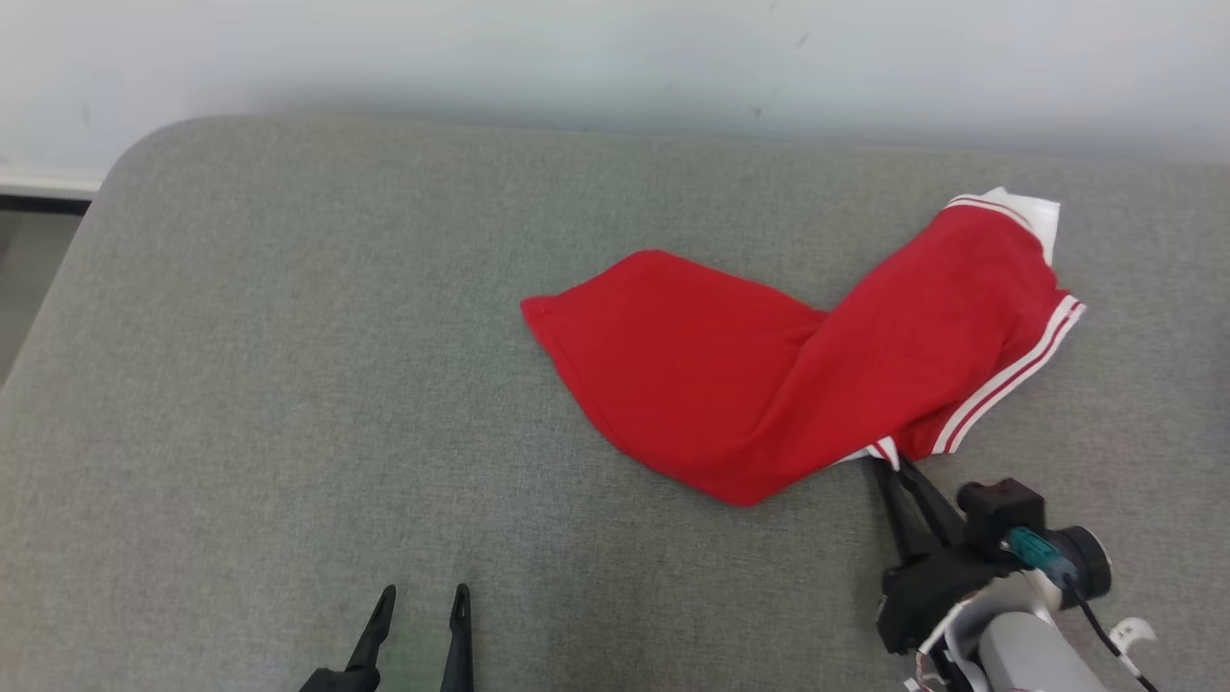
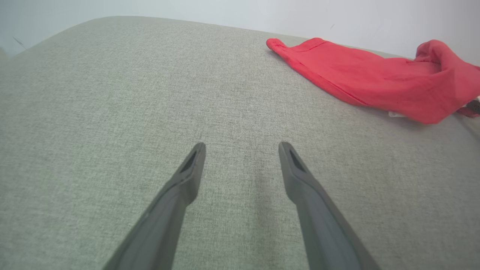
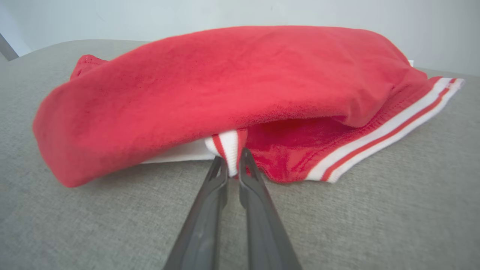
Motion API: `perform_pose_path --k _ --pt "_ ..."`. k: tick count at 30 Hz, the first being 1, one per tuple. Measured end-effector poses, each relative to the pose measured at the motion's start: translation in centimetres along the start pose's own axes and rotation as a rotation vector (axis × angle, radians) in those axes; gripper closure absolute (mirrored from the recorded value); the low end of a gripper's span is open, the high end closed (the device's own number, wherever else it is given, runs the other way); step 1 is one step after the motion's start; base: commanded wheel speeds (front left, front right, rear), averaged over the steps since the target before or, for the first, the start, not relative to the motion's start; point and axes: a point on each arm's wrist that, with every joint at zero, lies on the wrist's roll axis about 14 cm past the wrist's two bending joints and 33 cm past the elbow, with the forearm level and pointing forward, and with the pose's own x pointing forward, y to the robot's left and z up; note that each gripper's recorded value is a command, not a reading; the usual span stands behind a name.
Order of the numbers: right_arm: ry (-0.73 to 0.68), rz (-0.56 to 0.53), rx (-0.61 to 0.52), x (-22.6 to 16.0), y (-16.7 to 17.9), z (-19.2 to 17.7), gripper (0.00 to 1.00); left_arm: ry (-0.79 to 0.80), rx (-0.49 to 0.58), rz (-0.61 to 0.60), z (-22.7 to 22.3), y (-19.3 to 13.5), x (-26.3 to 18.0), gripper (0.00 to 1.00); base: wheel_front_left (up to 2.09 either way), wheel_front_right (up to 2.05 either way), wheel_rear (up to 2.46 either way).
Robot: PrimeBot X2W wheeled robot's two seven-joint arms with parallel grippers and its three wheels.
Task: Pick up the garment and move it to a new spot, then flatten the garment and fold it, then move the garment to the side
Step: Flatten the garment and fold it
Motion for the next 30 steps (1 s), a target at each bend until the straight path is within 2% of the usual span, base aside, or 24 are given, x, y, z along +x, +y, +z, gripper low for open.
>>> perform_pose_path --k 7,16,18,19,25,30 --pt "-0.086 -0.116 -0.034 -3.9 -4.5 2.5 1.0 -0.028 0.006 -0.033 0.7 -0.6 -0.4 0.0 0.0 0.0 0.0" --pt "-0.183 -0.31 -0.05 -10.9 -10.3 4.9 1.0 -0.053 0.011 -0.103 1.3 -2.5 -0.9 0.0 0.0 0.0 0.0" --pt "-0.207 -0.363 -0.045 -12.3 -11.7 5.4 0.58 -0.061 0.013 -0.114 1.6 -2.9 -0.9 0.0 0.0 0.0 0.0" --pt "-0.219 -0.391 -0.042 -13.0 -12.4 5.7 0.0 -0.062 0.014 -0.117 1.6 -3.0 -1.0 0.0 0.0 0.0 0.0" --pt "-0.222 -0.479 -0.042 -15.6 -13.9 5.3 0.0 -0.078 0.02 -0.146 2.1 -3.8 -0.9 0.0 0.0 0.0 0.0" --pt "-0.187 -0.475 -0.011 -15.4 -12.9 3.7 0.0 -0.072 0.022 -0.157 2.0 -4.1 -0.7 0.0 0.0 0.0 0.0"
